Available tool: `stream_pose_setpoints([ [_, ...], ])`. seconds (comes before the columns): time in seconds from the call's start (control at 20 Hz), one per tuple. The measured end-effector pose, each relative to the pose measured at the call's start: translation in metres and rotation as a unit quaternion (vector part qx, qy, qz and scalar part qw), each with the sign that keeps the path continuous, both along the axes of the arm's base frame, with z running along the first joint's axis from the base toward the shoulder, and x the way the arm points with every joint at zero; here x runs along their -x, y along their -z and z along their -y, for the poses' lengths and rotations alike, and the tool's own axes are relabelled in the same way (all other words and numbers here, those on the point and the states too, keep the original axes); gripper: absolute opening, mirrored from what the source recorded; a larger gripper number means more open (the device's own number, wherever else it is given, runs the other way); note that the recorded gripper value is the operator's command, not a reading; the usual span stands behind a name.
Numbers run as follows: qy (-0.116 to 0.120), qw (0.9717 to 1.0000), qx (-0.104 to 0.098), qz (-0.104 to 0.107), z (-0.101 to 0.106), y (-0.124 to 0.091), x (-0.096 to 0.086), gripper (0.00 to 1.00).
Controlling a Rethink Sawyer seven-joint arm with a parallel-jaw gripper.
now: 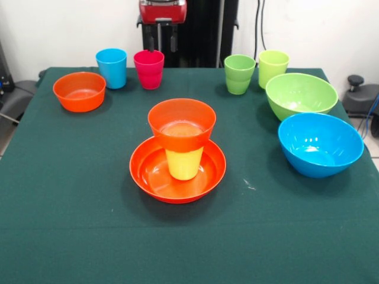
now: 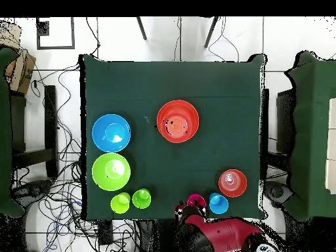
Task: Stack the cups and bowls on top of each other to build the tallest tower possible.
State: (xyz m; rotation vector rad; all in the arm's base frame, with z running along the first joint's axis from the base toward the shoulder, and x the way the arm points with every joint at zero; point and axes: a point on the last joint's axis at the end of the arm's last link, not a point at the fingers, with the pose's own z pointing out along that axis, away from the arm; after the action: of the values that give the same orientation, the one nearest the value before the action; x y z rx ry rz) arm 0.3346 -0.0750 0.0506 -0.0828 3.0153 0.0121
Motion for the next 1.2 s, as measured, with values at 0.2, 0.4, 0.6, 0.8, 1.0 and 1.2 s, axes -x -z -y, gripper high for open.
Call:
stream_pose_setpoints([
  [0.2,-0.003,0.9999,0.014,-0.002,0.004,0.003,-0.002,1.00],
  [0.4,-0.005,0.9997,0.022,-0.004,0.010,0.015,-0.004,1.00],
  [0.6,-0.001,0.9997,0.023,-0.005,0.018,0.031,-0.006,1.00],
  [0.8,0.005,0.9996,0.027,0.006,0.028,0.036,-0.012,1.00],
  [1.0,0.009,0.9995,0.027,0.013,0.036,0.044,-0.016,1.00],
  [1.2,0.011,0.9996,0.025,0.005,0.036,0.049,-0.010,1.00],
])
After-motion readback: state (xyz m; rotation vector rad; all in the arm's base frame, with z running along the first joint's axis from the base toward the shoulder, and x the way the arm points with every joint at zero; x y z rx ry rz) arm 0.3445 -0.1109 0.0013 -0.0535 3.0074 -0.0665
